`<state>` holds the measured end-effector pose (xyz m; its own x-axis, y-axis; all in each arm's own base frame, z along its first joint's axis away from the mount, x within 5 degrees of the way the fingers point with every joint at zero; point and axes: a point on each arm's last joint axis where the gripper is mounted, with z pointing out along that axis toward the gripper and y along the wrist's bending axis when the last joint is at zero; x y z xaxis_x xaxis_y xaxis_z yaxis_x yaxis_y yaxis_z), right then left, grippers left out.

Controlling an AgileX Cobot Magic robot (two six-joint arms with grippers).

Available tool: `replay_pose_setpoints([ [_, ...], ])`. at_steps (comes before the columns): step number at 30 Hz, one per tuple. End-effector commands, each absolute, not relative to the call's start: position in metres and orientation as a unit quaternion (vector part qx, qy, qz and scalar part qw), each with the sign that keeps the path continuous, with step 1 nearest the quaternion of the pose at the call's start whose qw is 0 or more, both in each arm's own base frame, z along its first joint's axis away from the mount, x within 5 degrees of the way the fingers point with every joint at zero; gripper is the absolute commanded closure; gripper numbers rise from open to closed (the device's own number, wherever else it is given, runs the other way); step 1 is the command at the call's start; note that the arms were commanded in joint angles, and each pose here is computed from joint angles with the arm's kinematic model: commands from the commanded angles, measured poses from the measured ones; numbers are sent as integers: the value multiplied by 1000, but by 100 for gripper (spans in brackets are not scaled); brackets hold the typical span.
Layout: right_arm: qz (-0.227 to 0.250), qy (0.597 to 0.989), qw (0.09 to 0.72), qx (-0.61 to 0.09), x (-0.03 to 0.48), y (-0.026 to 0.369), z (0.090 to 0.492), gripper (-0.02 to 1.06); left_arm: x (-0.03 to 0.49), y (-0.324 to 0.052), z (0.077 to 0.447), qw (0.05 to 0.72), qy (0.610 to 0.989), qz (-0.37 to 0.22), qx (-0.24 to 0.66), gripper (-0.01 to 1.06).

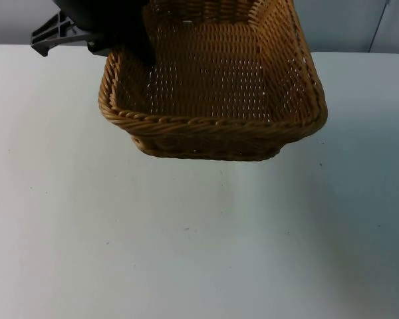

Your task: Pick up the basket with the left hand and place the ball into the basket with the right hand.

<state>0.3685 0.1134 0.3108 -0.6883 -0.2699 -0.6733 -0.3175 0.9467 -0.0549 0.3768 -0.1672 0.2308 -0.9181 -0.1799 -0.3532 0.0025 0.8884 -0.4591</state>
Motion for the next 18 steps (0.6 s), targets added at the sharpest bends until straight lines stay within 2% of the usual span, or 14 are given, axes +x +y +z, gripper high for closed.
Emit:
replay_pose_setpoints([
  [1, 44, 904, 378, -195, 360, 137, 330, 104, 378, -168, 240, 214, 945, -243, -53, 105],
  [4, 64, 884, 402, -230, 352, 170, 349, 104, 379, -168, 241, 217, 944, -244, -53, 105],
  [7, 73, 876, 403, -254, 348, 191, 352, 104, 379, -168, 241, 219, 943, -244, -54, 105],
  [10, 72, 877, 385, -280, 346, 212, 339, 104, 380, -168, 241, 220, 943, -245, -55, 105],
  [18, 78, 891, 343, -288, 349, 226, 313, 104, 380, -168, 241, 222, 942, -245, -55, 105],
])
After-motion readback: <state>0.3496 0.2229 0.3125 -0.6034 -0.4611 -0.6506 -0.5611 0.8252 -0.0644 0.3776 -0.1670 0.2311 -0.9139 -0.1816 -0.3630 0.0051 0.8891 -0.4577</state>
